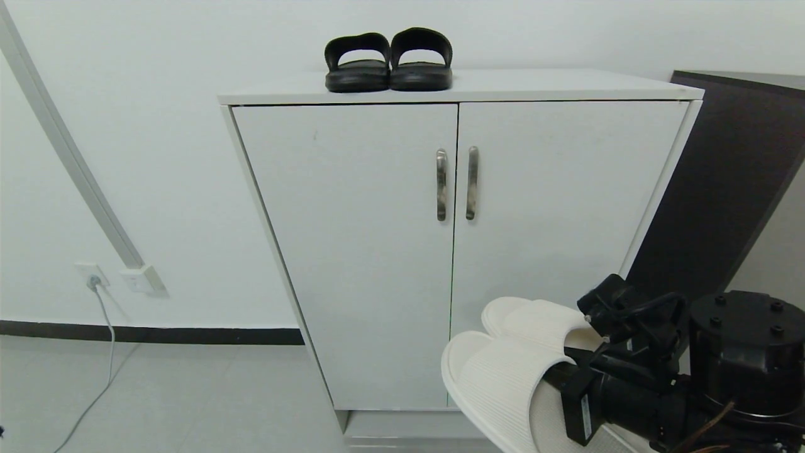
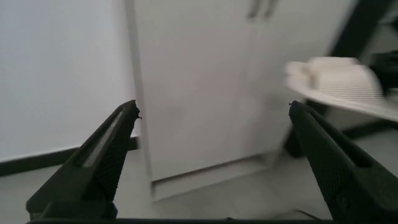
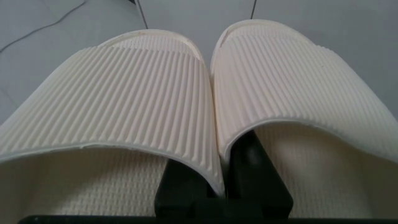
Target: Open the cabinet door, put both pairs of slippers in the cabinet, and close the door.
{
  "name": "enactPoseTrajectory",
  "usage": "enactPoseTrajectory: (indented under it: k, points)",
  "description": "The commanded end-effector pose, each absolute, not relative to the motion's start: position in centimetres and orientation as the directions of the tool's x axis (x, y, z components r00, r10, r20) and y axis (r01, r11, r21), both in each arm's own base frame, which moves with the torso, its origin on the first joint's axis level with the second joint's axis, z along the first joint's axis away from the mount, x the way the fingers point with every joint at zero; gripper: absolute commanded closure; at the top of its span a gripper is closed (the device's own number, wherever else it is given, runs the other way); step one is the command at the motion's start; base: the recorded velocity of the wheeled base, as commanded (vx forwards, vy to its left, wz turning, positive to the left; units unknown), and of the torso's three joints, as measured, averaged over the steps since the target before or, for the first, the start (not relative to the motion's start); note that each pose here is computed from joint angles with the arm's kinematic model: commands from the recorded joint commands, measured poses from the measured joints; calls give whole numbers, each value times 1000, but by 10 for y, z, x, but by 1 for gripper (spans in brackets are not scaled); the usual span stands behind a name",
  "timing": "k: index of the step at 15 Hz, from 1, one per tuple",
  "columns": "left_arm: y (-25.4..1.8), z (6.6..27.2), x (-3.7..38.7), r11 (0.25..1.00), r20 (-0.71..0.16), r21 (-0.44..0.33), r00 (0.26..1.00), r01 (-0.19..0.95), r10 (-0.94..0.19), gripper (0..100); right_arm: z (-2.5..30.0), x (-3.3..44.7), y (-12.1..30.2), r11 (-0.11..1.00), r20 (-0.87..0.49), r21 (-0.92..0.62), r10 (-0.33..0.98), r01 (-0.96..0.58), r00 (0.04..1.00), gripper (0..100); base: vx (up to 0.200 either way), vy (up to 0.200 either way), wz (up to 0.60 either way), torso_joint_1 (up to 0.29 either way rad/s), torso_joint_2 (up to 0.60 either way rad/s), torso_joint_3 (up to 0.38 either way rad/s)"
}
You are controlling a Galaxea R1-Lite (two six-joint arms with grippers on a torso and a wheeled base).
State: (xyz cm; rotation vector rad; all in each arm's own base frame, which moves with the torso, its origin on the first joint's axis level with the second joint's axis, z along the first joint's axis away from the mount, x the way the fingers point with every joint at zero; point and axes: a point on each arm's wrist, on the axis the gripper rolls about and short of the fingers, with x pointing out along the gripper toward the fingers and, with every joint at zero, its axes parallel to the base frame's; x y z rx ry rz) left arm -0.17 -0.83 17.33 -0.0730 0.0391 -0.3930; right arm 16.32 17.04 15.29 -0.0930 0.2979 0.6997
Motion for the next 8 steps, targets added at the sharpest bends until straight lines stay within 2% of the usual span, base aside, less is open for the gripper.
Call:
enactPoseTrajectory:
  k: [1, 3, 5, 8]
  points:
    - [-15, 206, 52, 803, -157, -138, 787, 580, -596, 0, 153, 163, 171, 763, -299, 15, 621, -647, 725, 100, 0, 0, 0, 0, 0, 0]
    - [-26, 209, 83, 727, -191, -112, 703, 678, -685, 0, 153, 164, 172, 762, -297, 15, 621, -647, 725, 100, 0, 0, 0, 0, 0, 0]
    - [-50, 214, 116, 674, -160, -94, 658, 732, -736, 0, 156, 165, 174, 759, -289, 17, 626, -650, 724, 100, 0, 0, 0, 0, 0, 0]
    - [-109, 224, 158, 644, -104, -94, 636, 760, -765, 0, 156, 167, 176, 760, -287, 17, 626, -649, 725, 100, 0, 0, 0, 0, 0, 0]
